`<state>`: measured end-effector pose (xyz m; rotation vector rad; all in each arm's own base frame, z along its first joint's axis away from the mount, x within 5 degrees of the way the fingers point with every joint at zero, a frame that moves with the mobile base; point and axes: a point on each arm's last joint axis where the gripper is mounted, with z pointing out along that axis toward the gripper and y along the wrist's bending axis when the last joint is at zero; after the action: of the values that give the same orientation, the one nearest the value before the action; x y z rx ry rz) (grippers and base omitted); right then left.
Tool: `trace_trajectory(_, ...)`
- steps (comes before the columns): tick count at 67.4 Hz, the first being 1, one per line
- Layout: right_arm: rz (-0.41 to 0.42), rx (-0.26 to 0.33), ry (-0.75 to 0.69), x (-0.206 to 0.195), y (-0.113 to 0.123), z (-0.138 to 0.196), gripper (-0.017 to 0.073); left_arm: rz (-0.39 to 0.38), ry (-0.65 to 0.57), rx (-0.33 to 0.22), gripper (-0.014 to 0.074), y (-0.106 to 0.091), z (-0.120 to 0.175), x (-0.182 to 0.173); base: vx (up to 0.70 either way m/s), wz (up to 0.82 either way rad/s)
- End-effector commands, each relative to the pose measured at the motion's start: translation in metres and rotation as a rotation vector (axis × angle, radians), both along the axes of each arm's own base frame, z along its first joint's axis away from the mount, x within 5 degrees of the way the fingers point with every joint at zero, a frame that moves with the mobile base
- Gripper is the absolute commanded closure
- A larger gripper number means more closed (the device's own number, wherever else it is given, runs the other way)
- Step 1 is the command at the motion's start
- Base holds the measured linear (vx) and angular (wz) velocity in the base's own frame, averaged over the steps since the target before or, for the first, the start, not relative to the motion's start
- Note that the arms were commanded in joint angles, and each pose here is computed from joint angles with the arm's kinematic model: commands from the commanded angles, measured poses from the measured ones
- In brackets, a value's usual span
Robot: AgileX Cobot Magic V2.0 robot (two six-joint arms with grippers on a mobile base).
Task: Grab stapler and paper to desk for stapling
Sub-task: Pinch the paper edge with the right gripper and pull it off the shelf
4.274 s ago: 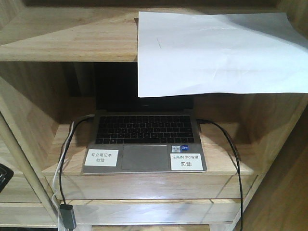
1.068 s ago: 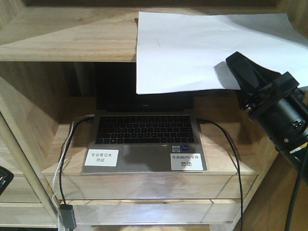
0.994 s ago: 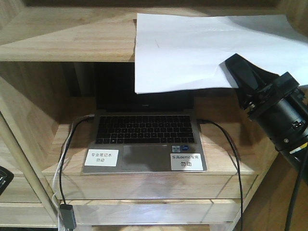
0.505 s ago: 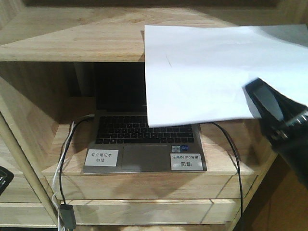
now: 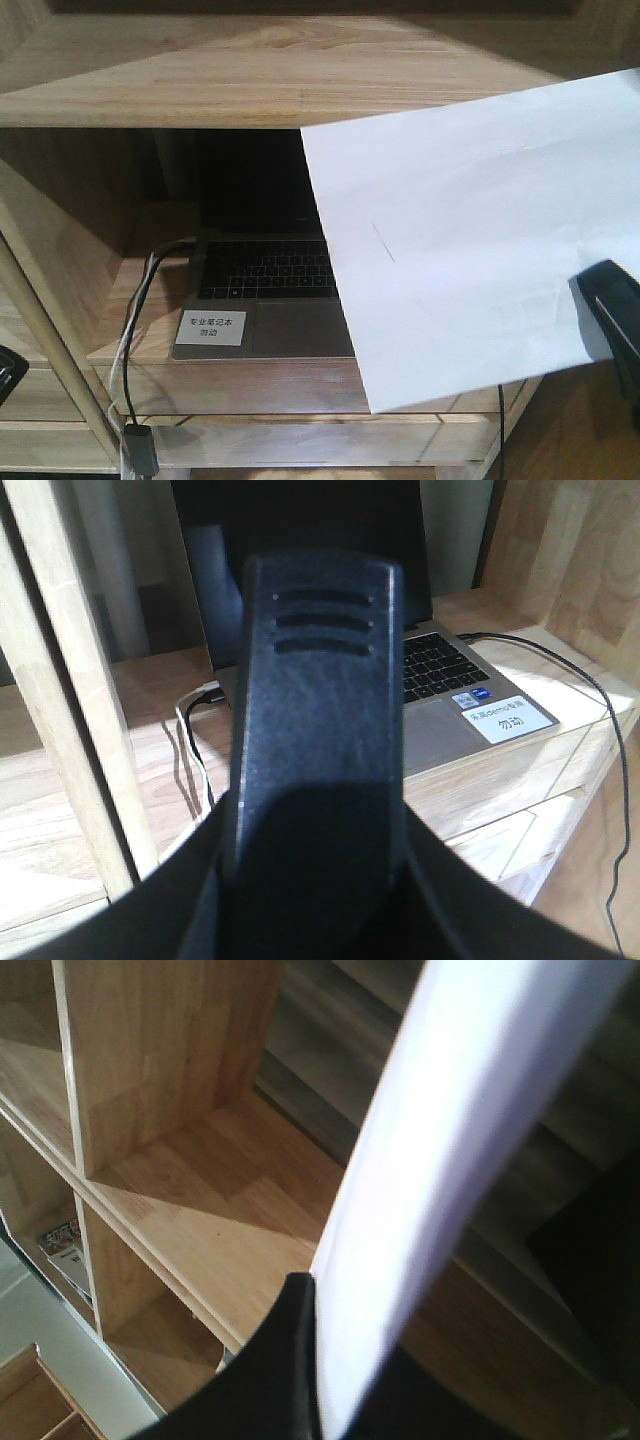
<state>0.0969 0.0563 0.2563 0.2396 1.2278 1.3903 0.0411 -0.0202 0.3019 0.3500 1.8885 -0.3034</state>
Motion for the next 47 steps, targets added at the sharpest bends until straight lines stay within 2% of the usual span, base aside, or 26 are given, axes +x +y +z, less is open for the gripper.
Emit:
trace_trajectory(1, -0.001, 0.036, -0.069, -0.005, -0.003, 0.006, 0.0566, 0.001, -0.115, -0.059, 0.0600, -0.001, 0.018, 0.002, 0.00, 0.00)
trace_trajectory(15, 0.002, 0.030, -0.040, -0.012, -0.005, -0.008, 0.0566, 0.001, -0.115, -0.059, 0.0600, -0.001, 0.018, 0.002, 0.00, 0.00)
trace_trajectory(26, 0.020, 0.051, -0.026, -0.016, -0.006, -0.015, 0.0566, 0.001, -0.115, -0.059, 0.0600, -0.001, 0.018, 0.002, 0.00, 0.00)
trace_trajectory(47, 0.029, 0.055, -0.046, -0.017, -0.005, -0.014, 0.0566, 0.001, -0.115, -0.059, 0.0600, -0.001, 0.018, 0.002, 0.00, 0.00)
